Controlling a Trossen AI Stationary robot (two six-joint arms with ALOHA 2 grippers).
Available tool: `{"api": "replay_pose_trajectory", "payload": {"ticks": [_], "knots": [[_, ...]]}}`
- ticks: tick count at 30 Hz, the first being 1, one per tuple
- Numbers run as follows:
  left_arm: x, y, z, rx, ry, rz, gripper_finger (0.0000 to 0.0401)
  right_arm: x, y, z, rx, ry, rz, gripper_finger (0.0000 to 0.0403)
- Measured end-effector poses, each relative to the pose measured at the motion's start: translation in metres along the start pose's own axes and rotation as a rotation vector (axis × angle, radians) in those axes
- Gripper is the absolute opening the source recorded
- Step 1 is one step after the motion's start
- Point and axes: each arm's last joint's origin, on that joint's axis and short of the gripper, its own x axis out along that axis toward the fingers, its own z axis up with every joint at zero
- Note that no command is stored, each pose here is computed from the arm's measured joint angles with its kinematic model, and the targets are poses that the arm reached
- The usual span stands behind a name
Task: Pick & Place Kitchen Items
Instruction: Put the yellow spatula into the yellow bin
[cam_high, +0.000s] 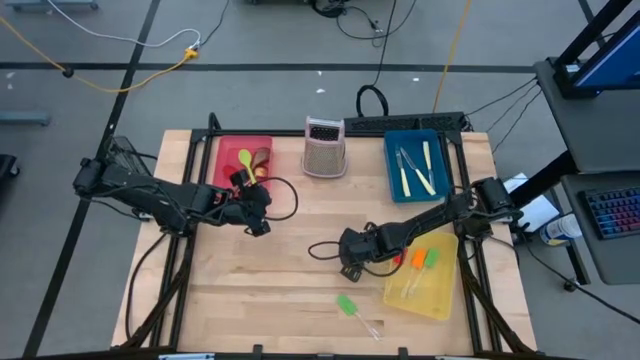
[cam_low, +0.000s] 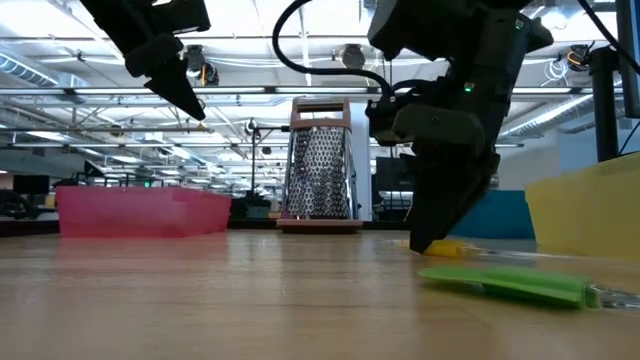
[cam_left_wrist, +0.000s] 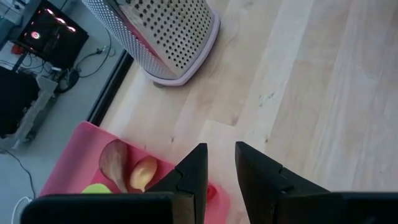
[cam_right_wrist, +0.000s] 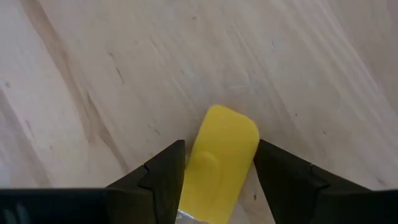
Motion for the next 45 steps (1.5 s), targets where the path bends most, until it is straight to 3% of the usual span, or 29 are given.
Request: {"api": "replay_pose_trajectory", "payload": {"ticks": [7,17,19,27,34,38,45], "knots": [[0.000,0.000,0.000,0.005,0.001,-0.001,0.0088,0.002,0.000,0.001,-0.079,-0.024,-0.018,0.0174],[0.000,0.000,0.000,0.008,0.001,0.000,0.0088,-0.001,0.000,0.003,-0.099,-0.044,-0.004,0.0015],[0.000,0.000,0.000,0.008,0.002,-0.001,0.0088,-0.005,0.001,0.005,-0.111,-0.066,0.018,0.0005],[0.000,0.000,0.000,0.008,0.003,-0.001,0.0088,-0.035,0.001,0.012,-0.096,-0.189,0.034,0.0001],[0.000,0.000,-0.001,0.007,0.006,-0.008,0.0088,-0.037,0.007,0.006,-0.140,-0.151,0.085,0.0014],[0.000,0.000,0.000,0.006,0.006,-0.008,0.0088,-0.037,0.008,0.001,-0.107,-0.131,0.067,0.0051],[0.000,0.000,0.000,0.005,0.006,-0.008,0.0088,-0.028,0.008,-0.003,-0.061,-0.097,0.039,0.0148]]}}
